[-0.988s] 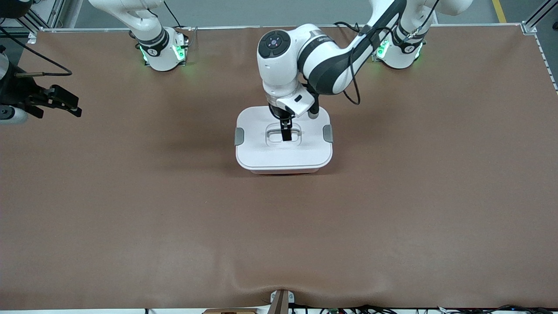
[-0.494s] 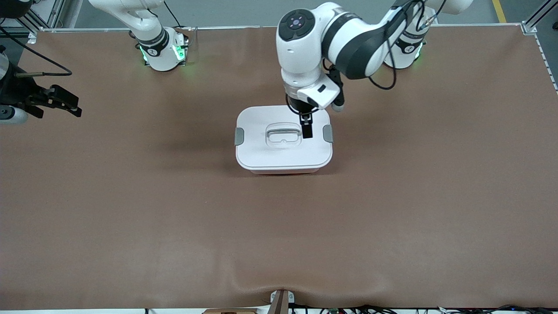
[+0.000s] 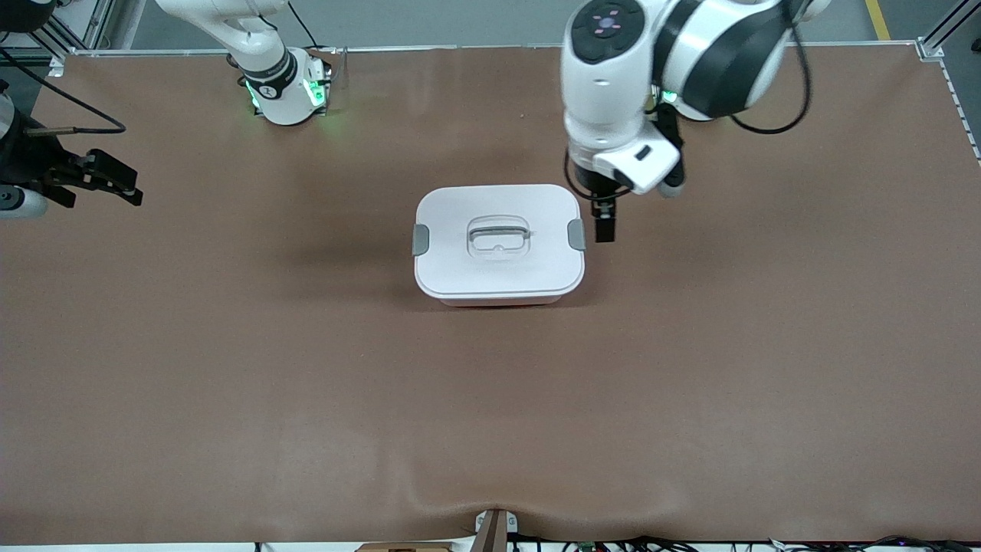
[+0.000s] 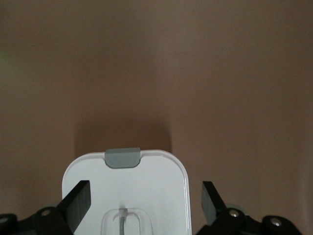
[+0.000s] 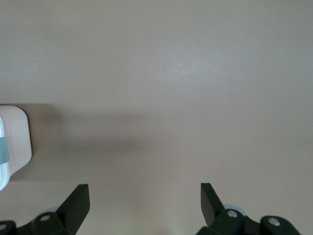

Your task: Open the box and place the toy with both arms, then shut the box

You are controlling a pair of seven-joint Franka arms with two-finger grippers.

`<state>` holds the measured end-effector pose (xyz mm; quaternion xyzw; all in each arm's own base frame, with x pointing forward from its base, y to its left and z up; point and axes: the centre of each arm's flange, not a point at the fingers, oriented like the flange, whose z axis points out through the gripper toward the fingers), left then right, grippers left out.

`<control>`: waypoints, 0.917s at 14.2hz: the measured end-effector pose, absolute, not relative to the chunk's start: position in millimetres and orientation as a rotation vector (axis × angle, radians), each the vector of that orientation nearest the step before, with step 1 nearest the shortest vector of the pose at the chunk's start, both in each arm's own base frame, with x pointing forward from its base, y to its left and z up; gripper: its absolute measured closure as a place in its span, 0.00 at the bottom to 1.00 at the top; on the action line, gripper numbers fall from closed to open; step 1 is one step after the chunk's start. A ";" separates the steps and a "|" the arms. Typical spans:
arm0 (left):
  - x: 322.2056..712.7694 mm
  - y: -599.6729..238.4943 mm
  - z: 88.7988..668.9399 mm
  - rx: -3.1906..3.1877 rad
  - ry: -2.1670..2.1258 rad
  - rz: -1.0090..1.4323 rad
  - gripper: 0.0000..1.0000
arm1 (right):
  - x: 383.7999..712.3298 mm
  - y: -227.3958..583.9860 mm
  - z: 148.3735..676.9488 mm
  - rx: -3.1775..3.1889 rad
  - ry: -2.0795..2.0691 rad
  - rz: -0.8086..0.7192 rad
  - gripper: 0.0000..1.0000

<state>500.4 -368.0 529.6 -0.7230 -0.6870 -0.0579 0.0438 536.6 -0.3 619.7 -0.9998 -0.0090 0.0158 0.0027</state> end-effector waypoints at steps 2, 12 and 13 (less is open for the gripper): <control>512.3 -334.3 545.7 -2.233 -2.070 -0.153 0.00 | 536.6 -1.0 619.7 -3.136 -0.026 0.049 0.00; 547.0 -188.6 584.0 -2.458 -1.683 -0.043 0.00 | 540.5 -1.6 636.4 -3.137 -0.024 0.023 0.00; 549.5 -178.7 586.1 -2.482 -1.651 -0.039 0.00 | 541.3 -1.6 636.2 -3.137 -0.024 0.047 0.00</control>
